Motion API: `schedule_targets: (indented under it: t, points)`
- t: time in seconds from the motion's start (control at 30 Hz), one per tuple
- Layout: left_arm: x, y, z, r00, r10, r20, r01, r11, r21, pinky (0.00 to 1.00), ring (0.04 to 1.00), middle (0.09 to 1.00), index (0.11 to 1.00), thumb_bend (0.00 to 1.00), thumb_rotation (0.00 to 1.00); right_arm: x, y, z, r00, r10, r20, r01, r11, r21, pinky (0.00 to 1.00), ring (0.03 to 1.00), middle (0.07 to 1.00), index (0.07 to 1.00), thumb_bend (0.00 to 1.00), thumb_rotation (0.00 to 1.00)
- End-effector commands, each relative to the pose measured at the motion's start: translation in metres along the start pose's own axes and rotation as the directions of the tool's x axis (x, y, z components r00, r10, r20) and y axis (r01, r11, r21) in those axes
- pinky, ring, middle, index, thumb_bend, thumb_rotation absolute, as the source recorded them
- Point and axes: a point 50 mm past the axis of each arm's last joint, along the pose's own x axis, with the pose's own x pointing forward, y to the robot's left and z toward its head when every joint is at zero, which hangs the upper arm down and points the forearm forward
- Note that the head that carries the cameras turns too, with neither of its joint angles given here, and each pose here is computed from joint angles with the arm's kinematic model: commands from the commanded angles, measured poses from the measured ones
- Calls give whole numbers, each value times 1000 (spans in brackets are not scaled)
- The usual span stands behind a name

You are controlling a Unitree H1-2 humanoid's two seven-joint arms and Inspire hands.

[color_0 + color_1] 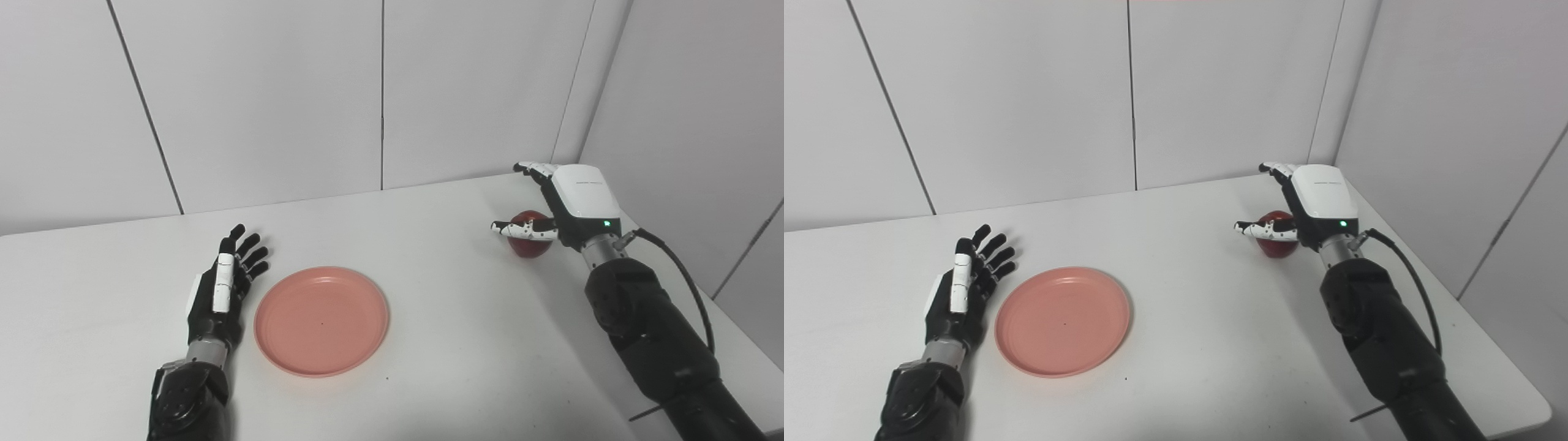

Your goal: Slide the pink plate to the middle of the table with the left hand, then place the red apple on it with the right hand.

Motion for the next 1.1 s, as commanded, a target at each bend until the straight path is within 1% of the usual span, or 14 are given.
schedule_targets:
  t: [0.0,0.13,0.3,0.43,0.57,0.83,1.07]
  points:
    - [-12,7,-27,993,20,-117,-21,1000,-13,852,861,899,911,863,896,16,-23,-1,996,-83,34,84,996,-8,710,776,780,776,725,654]
    - [-12,6,-28,993,19,-119,-21,1000,-22,854,863,898,908,862,886,17,-18,-6,998,-66,19,66,998,-11,707,780,783,774,736,657]
    - [-11,6,-30,992,21,-124,-24,1000,-17,873,864,893,915,870,869,16,-13,-10,999,-52,17,52,999,-5,706,780,789,771,732,628]
    - [-11,6,-30,993,13,-121,-14,1000,-8,865,869,898,923,869,890,16,-8,-13,999,-35,4,35,999,-9,719,781,786,768,733,620]
    - [-12,4,-30,993,10,-120,-11,1000,-10,866,870,895,915,867,888,15,-3,-16,1000,-12,-18,12,1000,-14,701,775,778,772,733,612]
    - [-12,3,-30,992,16,-124,-16,1000,-2,847,858,891,914,888,887,18,6,-24,999,9,-30,-9,1000,-16,678,761,771,767,729,600]
    - [-13,2,-31,992,13,-124,-14,1000,-6,850,859,892,916,883,890,19,7,-28,999,18,-39,-19,1000,-22,660,748,770,767,734,617]
